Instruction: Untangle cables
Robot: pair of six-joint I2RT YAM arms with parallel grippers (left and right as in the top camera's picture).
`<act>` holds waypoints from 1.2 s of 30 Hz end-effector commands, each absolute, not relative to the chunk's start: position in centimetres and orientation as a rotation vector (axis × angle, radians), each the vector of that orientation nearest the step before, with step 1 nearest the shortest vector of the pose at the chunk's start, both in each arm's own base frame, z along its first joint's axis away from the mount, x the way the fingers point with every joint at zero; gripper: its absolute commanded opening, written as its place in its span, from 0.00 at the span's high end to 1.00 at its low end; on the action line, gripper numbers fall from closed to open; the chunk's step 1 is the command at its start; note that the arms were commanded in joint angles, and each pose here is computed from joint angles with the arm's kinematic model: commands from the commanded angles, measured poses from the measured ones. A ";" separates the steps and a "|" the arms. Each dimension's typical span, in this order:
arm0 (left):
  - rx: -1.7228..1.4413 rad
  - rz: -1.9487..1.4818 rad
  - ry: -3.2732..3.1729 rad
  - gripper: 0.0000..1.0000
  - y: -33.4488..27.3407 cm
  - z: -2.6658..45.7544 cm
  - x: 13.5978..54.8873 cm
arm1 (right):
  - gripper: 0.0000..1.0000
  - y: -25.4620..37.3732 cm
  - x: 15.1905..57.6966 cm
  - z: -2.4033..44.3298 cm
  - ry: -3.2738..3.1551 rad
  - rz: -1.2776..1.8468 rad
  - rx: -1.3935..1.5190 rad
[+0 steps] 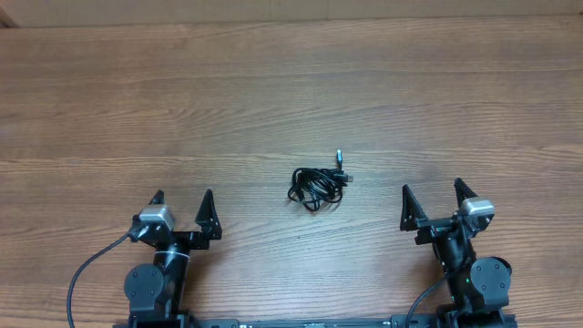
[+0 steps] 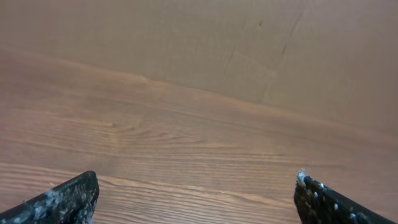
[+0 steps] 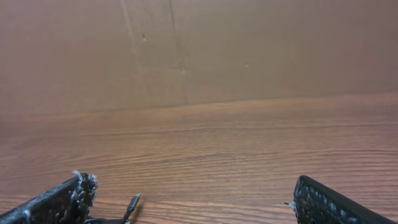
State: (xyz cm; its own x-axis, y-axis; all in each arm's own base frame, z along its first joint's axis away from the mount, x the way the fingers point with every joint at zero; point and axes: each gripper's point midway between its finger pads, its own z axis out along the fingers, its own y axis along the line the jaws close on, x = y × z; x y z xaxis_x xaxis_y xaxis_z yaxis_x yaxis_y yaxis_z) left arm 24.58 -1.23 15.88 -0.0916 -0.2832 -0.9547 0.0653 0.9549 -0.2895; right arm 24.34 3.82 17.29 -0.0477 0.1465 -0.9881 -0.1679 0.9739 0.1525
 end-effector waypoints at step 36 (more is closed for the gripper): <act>-0.121 -0.252 2.270 0.00 -2.0 18.7 26.5 | 0.00 4.5 26.5 19.5 2.046 0.294 0.066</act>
State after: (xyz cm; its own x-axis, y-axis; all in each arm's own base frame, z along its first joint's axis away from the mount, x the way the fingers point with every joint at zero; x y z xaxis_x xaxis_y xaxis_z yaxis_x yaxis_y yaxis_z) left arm 25.20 -1.66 16.78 -0.6174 -0.2086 -0.7584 -0.0331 0.9702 -0.2399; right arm 25.45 3.90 17.22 -0.4596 0.1664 -0.8724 -0.0664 0.9731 0.2206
